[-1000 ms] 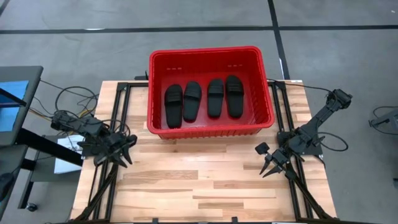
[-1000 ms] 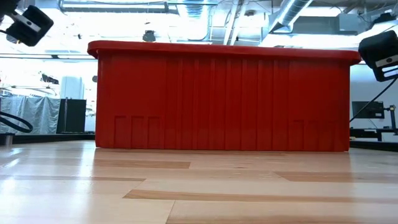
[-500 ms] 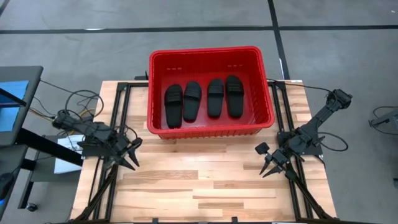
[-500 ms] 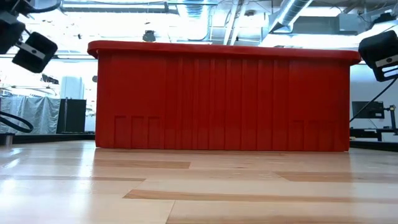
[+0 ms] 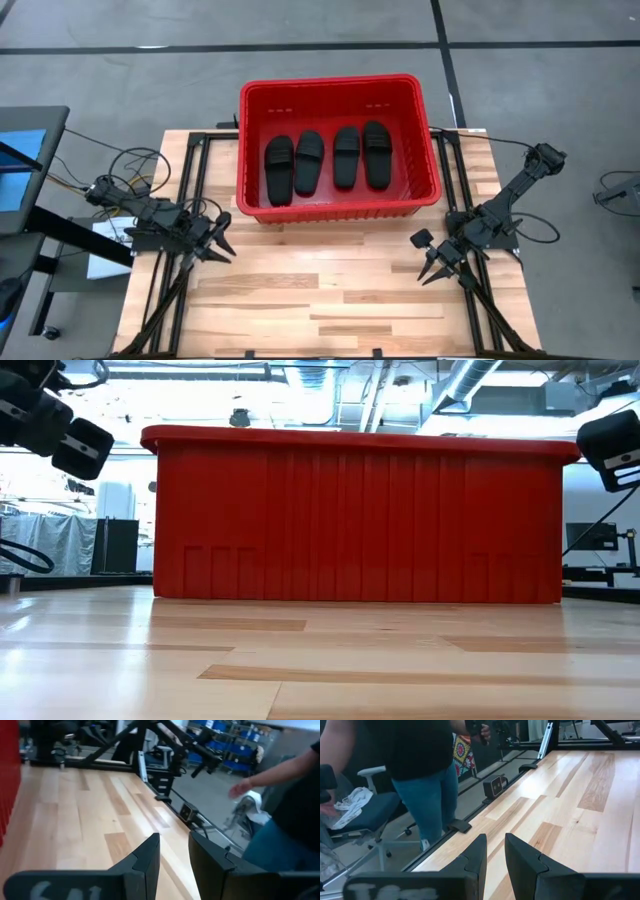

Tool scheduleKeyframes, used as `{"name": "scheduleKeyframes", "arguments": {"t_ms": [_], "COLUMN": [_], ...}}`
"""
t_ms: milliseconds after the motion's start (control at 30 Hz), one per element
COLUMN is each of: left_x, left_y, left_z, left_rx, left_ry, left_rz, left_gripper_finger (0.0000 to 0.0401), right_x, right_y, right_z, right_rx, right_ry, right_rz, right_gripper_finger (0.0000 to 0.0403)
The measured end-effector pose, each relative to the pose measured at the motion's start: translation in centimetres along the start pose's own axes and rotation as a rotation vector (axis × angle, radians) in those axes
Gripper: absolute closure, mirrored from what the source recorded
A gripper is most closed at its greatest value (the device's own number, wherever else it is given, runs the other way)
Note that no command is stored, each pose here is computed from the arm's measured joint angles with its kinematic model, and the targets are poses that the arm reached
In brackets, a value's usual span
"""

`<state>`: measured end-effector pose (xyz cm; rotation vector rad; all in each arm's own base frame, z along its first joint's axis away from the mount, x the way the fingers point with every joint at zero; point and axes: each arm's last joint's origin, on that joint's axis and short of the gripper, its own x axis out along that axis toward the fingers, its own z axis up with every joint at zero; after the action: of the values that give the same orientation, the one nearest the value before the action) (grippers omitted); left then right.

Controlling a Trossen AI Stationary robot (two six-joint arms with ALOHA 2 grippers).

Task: Pick and place slides into bin
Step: Return to Home Position

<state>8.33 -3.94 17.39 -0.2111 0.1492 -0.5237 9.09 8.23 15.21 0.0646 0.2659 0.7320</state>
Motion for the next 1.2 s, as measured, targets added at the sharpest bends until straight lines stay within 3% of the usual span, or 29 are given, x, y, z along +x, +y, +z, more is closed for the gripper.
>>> {"name": "scheduleKeyframes", "arguments": {"t_ms": [267, 533, 1200], "left_x": [0.01, 0.01, 0.01], "left_y": [0.07, 0.07, 0.08], "left_z": [-0.04, -0.05, -0.08], "left_rx": [-0.147, -0.083, -0.077], "left_ry": [-0.002, -0.001, 0.001], "left_rz": [0.02, 0.02, 0.02], "left_gripper_finger": [0.0308, 0.0308, 0.0308], "right_x": [0.0, 0.0, 0.0], "right_y": [-0.02, -0.02, -0.02], "right_z": [-0.12, -0.13, -0.13], "right_rx": [0.0, 0.0, 0.0], "right_ry": [0.012, 0.014, 0.014], "right_rz": [-0.002, -0.002, -0.002], "right_gripper_finger": [0.0342, 0.0342, 0.0342]}}
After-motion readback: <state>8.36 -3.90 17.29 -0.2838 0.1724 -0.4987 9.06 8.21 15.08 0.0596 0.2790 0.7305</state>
